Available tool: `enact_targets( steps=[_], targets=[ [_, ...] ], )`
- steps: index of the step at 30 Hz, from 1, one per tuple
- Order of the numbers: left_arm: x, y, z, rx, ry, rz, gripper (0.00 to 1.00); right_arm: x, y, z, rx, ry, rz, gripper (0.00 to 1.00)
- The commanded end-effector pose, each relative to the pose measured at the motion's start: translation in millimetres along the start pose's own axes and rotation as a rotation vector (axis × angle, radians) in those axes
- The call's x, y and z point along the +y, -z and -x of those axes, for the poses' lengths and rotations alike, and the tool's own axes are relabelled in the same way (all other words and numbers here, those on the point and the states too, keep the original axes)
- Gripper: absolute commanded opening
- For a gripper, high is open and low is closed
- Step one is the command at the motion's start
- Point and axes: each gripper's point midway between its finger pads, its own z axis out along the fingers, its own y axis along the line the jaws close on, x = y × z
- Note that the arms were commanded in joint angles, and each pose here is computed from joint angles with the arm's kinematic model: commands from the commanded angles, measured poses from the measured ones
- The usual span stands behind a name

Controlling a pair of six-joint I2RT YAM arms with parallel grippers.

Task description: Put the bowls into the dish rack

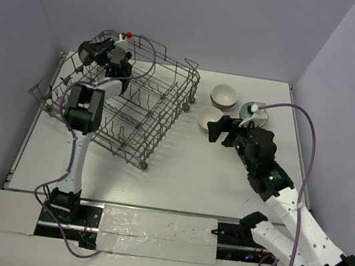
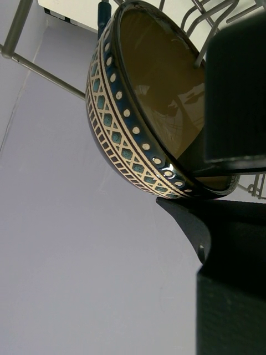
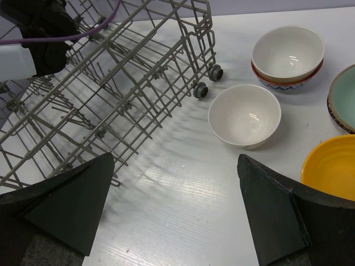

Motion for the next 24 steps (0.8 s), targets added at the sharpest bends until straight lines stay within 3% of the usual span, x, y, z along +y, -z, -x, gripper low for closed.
enact_targets(
  steps=[1,15,24],
  targets=[
    [91,-10,-2,0.015,0.265,0.159,0.0,4,-1,11,-0.043,-0.009,0.019,1.0],
    [87,11,7,-0.179,0.208,0.297,0.0,3,0,11,-0.047,-0.007,0.014,1.0],
    [104,21,11,-0.224,0.226,0.35,0.0,4,0,9,-0.047,-0.011,0.022,1.0]
  ],
)
